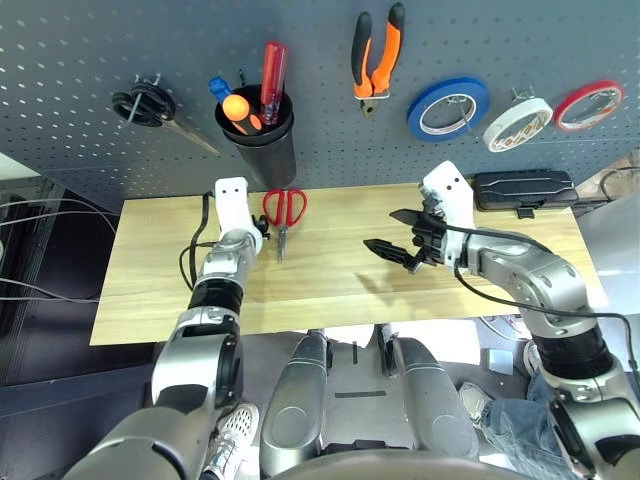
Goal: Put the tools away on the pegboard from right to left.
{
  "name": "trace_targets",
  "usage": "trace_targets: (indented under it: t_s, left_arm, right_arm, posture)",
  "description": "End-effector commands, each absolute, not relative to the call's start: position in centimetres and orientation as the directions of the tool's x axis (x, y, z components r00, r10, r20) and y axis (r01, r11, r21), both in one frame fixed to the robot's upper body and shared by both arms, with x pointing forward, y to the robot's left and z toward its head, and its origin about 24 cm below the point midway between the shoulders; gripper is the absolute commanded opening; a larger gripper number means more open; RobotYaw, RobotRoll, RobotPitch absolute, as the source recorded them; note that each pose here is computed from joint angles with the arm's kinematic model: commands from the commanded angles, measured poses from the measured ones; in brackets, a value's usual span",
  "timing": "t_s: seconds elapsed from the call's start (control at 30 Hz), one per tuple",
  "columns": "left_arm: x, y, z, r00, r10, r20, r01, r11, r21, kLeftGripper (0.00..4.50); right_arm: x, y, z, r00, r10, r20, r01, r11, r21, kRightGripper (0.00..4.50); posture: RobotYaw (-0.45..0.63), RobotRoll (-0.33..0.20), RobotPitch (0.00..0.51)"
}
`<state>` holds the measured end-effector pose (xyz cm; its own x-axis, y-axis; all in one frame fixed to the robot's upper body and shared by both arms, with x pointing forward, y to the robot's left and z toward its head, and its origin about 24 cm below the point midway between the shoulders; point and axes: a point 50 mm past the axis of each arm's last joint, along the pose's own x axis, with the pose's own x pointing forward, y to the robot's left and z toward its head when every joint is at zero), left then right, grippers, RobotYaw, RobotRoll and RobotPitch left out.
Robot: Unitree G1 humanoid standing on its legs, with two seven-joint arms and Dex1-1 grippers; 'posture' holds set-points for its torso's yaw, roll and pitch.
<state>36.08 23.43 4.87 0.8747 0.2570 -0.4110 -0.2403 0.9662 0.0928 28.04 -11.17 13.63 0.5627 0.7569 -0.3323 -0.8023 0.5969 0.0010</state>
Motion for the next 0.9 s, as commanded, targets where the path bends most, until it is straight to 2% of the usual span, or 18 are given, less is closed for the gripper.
trace_targets:
  t_s: [0.03, 0.27, 0.73, 0.9]
  left_arm:
    - [35.8, 23.7, 4.3, 0.864, 0.281, -0.418, -0.261, 0.959, 0.105, 3.46]
    - [36.2, 22.5, 4.4, 0.867, 0.228, -0.442, -0.235, 0.971, 0.04, 4.45]
    - [35.4, 22.1, 2.0, 0.817, 0.209, -0.538, -0.186, 0.978, 0.098, 4.45]
    - [35.5, 21.3, 1.6, 0.798, 0.161, -0.581, -0.133, 0.987, 0.09, 3.71]
  right_arm:
    - [27.5, -11.0, 13.0, 0.54, 0.766, -0.348, -0.816, 0.578, 0.005, 4.5]
    - [27.6, -11.0, 13.0, 0.54, 0.765, -0.351, -0.818, 0.575, -0.005, 4.5]
    - [27.6, -11.1, 13.0, 0.541, 0.763, -0.353, -0.82, 0.573, -0.019, 4.5]
    - [27.7, -11.1, 13.1, 0.54, 0.765, -0.351, -0.821, 0.57, -0.022, 4.5]
  posture:
    - [-0.03, 0.0, 0.369]
    - [-0.03, 0.0, 0.368]
    - [-0.03, 0.0, 0.37]
    - [-0.03, 0.0, 0.371]
